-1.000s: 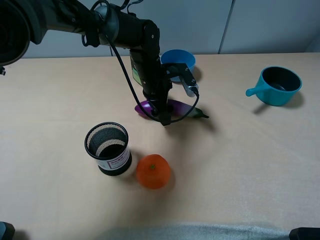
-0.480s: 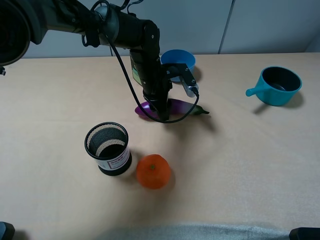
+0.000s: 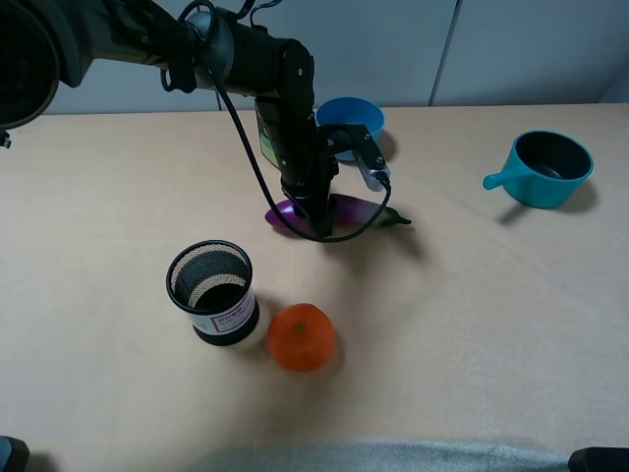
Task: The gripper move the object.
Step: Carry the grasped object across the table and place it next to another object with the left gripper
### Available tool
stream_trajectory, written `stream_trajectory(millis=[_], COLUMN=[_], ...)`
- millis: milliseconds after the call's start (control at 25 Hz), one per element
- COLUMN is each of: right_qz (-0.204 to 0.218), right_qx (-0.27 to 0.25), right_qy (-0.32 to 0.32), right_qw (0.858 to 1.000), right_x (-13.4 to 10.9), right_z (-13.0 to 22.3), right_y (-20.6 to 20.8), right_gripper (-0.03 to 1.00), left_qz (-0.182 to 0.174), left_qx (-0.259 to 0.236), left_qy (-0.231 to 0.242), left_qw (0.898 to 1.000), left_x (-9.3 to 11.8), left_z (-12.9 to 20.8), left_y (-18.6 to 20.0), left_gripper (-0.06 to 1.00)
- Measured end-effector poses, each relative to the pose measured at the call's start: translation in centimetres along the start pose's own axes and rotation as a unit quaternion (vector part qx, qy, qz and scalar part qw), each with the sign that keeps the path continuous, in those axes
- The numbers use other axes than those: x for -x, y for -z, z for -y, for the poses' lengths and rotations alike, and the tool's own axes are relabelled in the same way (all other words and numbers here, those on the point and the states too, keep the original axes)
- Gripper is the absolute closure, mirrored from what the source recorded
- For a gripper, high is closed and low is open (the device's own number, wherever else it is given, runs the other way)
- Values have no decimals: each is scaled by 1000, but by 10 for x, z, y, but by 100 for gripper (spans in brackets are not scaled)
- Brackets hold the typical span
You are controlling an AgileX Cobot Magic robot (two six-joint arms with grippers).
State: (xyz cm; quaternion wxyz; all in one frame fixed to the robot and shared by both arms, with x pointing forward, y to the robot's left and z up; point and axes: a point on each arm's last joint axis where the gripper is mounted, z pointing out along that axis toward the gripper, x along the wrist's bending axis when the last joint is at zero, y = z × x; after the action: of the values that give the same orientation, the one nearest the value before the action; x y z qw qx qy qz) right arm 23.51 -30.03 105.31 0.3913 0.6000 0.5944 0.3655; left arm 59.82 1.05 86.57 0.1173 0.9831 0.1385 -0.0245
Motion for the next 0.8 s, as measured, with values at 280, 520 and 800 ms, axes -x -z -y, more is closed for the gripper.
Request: stream_trajectory(millis=[280, 520, 800], right_qz=[0, 0, 0], right_qx=[0, 0, 0], right_qy=[0, 0, 0], right_qw=[1000, 1000, 1000], right_x=[0, 0, 0], right_z=[0, 0, 0], right_y=[0, 0, 0], right_gripper=[28, 28, 28], left_qz=[-4, 3, -12], left_qx=[10, 12, 13], left_qy=[-6, -5, 9], left_qw=[1000, 1000, 1000], left_x=[-3, -6, 0], left_z=[-10, -21, -32], left_y=[12, 31, 50], left_gripper=[42, 42, 42])
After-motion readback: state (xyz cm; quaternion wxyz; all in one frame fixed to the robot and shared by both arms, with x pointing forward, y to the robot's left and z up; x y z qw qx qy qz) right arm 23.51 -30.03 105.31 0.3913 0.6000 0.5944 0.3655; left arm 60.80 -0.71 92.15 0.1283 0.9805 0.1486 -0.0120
